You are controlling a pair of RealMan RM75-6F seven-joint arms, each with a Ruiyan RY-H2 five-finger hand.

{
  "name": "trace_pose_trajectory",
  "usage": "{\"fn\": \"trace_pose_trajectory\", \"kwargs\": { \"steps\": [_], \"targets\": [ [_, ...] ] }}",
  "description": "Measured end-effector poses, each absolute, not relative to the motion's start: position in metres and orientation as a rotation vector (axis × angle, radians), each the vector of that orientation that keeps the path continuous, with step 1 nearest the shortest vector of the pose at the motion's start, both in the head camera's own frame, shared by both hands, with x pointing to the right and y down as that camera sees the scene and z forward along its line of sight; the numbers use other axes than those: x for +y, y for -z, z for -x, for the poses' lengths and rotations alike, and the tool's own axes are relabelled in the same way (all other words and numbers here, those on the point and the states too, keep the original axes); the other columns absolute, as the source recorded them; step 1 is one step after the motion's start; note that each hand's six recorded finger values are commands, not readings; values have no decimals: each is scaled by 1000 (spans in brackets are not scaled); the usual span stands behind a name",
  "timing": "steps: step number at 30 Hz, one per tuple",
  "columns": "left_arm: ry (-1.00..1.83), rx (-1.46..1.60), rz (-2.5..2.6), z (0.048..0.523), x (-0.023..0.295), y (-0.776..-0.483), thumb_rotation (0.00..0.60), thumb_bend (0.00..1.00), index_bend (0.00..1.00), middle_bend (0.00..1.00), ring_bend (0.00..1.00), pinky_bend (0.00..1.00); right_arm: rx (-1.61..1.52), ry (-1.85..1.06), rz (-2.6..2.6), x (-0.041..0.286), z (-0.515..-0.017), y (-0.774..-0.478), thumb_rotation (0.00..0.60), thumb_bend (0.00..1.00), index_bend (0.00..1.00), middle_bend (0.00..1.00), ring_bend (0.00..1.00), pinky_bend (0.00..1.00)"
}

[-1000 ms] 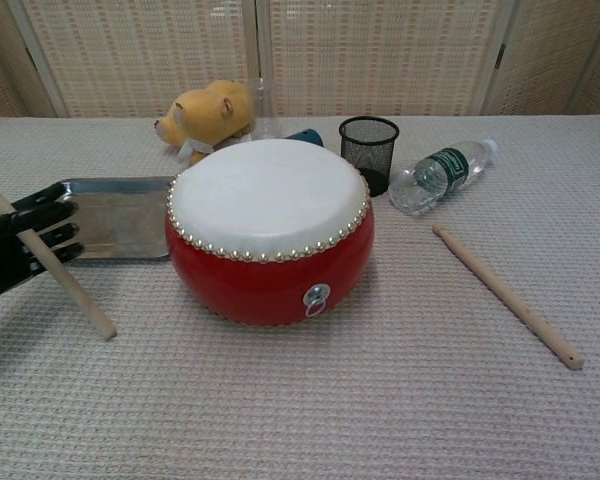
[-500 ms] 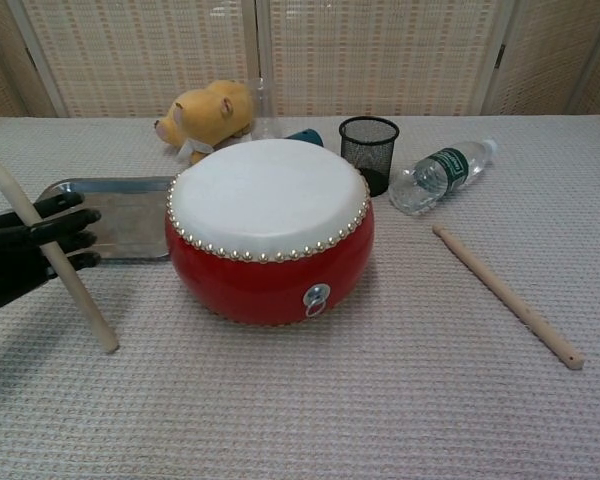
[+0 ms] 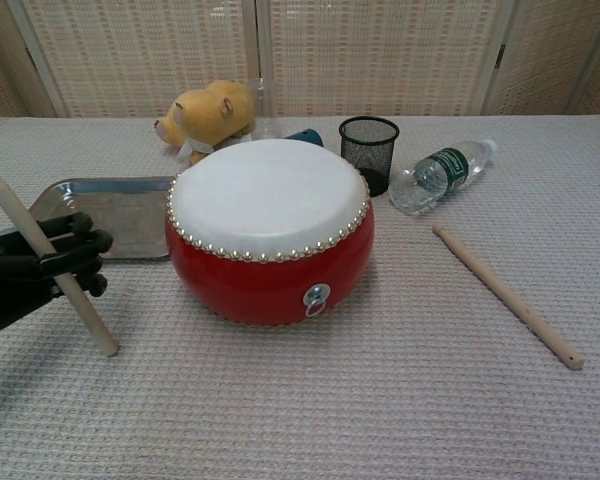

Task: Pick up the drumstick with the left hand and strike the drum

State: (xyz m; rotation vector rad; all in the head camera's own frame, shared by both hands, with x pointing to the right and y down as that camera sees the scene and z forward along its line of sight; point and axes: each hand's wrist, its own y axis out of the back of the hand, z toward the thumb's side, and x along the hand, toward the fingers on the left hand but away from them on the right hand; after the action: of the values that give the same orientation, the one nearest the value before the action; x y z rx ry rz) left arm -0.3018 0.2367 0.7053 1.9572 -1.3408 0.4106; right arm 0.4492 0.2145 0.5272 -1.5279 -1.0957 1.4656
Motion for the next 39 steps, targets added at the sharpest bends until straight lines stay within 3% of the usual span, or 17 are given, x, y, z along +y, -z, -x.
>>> {"fn": "trace_pose_trajectory", "kwargs": {
  "steps": [7, 18, 31, 34, 39],
  "targets": [
    [-384, -1303, -1965, 298, 239, -700, 580, 230, 601, 656, 607, 552, -1096, -1465, 1527, 214, -449, -527, 600, 226, 146, 123, 0, 20],
    [-400, -1248, -1986, 293, 237, -699, 575, 193, 459, 557, 512, 501, -1094, -1463, 1527, 212, -449, -528, 600, 226, 147, 123, 0, 20],
    [-404, -1227, -1946, 302, 226, -703, 579, 164, 406, 469, 432, 476, -1088, -1464, 1528, 210, -447, -529, 600, 226, 146, 123, 0, 20],
    [-410, -1230, -1954, 304, 226, -703, 579, 164, 414, 483, 442, 482, -1086, -1464, 1531, 210, -446, -530, 600, 226, 147, 123, 0, 20],
    [-435, -1273, -1966, 306, 226, -706, 575, 164, 502, 601, 552, 560, -1083, -1461, 1534, 209, -445, -530, 600, 226, 147, 123, 0, 20]
  ]
}}
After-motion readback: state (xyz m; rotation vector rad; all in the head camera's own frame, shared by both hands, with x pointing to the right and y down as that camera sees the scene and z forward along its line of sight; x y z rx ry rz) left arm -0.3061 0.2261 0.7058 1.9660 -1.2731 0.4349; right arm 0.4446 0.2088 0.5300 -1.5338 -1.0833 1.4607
